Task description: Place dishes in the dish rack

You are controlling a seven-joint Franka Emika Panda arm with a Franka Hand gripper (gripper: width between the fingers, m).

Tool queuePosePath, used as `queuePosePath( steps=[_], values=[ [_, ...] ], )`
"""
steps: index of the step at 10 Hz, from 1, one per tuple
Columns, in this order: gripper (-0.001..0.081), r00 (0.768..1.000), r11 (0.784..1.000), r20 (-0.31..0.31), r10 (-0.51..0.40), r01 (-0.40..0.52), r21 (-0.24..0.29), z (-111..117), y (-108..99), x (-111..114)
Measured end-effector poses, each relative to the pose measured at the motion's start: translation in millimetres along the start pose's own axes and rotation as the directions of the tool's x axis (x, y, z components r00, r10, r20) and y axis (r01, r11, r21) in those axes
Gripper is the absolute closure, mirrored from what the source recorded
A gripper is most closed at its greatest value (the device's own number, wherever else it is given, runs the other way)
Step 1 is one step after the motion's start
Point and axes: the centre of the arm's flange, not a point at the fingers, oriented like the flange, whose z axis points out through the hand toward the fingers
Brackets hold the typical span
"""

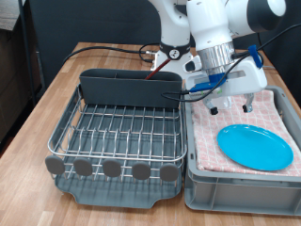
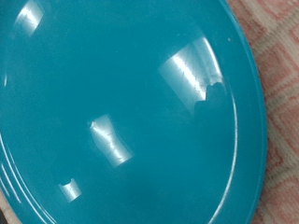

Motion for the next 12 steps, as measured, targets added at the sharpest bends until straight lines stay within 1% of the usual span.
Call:
queuePosePath(
  steps=[7,12],
  values=[
    [0.0004,1.000,1.000,-0.010,0.009,-0.009,-0.003,27.6,-7.3,-2.2],
    [0.0004,1.000,1.000,-0.008,0.013,-0.013,-0.009,39.0,-8.9,-2.9]
  ],
)
